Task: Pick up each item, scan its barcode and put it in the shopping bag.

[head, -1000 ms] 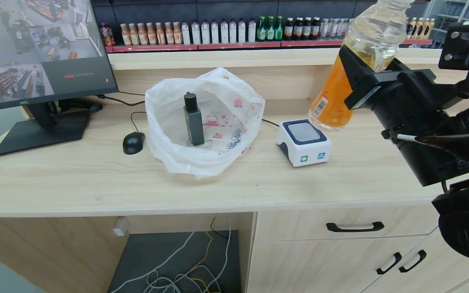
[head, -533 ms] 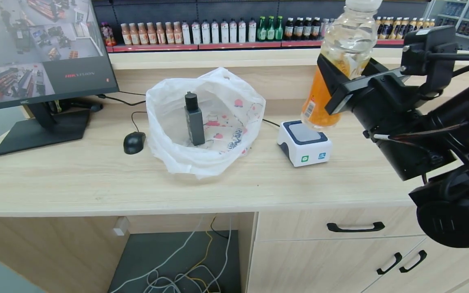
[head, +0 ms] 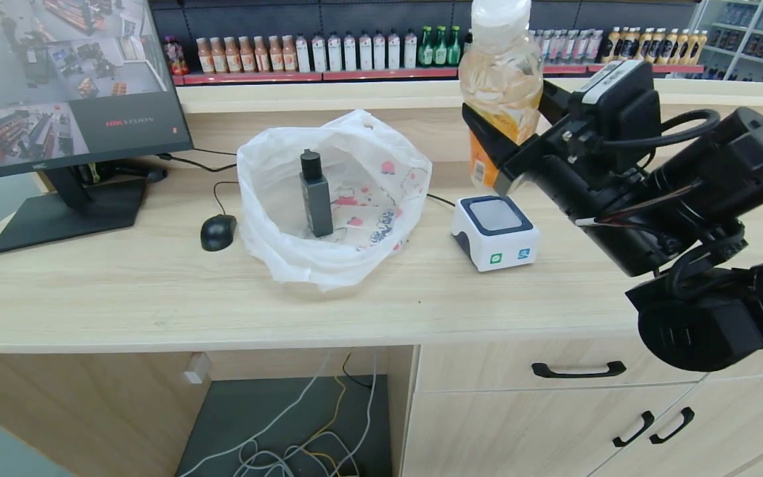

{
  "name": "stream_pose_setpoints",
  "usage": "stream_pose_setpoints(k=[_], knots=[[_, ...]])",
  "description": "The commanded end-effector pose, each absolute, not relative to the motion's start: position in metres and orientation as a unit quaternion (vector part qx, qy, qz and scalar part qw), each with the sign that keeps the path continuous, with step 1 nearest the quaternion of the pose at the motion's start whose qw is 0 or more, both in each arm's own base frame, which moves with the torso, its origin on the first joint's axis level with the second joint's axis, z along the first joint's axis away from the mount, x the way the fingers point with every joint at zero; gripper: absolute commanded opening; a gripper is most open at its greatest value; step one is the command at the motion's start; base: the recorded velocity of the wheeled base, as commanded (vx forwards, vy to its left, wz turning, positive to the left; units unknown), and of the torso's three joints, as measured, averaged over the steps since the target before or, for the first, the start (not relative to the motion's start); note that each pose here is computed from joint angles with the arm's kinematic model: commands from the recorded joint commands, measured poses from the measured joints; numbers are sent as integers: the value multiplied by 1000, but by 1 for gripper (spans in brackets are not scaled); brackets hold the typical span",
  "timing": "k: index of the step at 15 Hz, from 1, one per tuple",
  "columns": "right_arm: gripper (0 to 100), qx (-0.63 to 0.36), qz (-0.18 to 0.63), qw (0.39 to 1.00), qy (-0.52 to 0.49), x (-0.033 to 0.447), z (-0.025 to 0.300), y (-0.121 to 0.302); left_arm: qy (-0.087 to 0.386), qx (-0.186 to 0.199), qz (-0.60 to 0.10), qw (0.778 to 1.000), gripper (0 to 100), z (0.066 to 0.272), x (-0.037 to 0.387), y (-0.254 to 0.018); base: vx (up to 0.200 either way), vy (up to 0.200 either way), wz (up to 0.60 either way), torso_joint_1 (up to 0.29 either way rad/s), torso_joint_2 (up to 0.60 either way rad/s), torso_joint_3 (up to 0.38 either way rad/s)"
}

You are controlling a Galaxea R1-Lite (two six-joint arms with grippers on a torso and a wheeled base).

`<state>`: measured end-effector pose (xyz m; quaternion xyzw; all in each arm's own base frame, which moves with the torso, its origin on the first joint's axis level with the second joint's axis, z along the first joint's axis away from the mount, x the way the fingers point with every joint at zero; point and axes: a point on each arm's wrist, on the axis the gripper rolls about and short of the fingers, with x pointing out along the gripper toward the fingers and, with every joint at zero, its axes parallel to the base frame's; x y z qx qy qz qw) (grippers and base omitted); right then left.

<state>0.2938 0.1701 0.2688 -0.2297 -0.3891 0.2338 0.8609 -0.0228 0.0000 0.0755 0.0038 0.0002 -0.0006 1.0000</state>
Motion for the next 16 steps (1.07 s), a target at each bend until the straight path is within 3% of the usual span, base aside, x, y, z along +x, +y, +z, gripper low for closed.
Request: stream_pose_setpoints(k=[1, 10, 15, 16], knots=[[0, -258, 235, 853, -389, 303, 261, 167, 0, 4, -1, 1000, 100, 75, -23, 0, 0, 0, 0, 0, 0, 0], [0, -365, 267, 779, -434, 318, 247, 156, 0, 4, -1, 1000, 100, 75, -23, 0, 0, 0, 0, 0, 0, 0], [0, -379, 284, 756, -452, 327, 228, 159, 0, 4, -1, 1000, 100, 75, -23, 0, 0, 0, 0, 0, 0, 0], [0, -383, 301, 754, -441, 330, 213, 162, 0, 4, -1, 1000, 100, 75, -23, 0, 0, 0, 0, 0, 0, 0]])
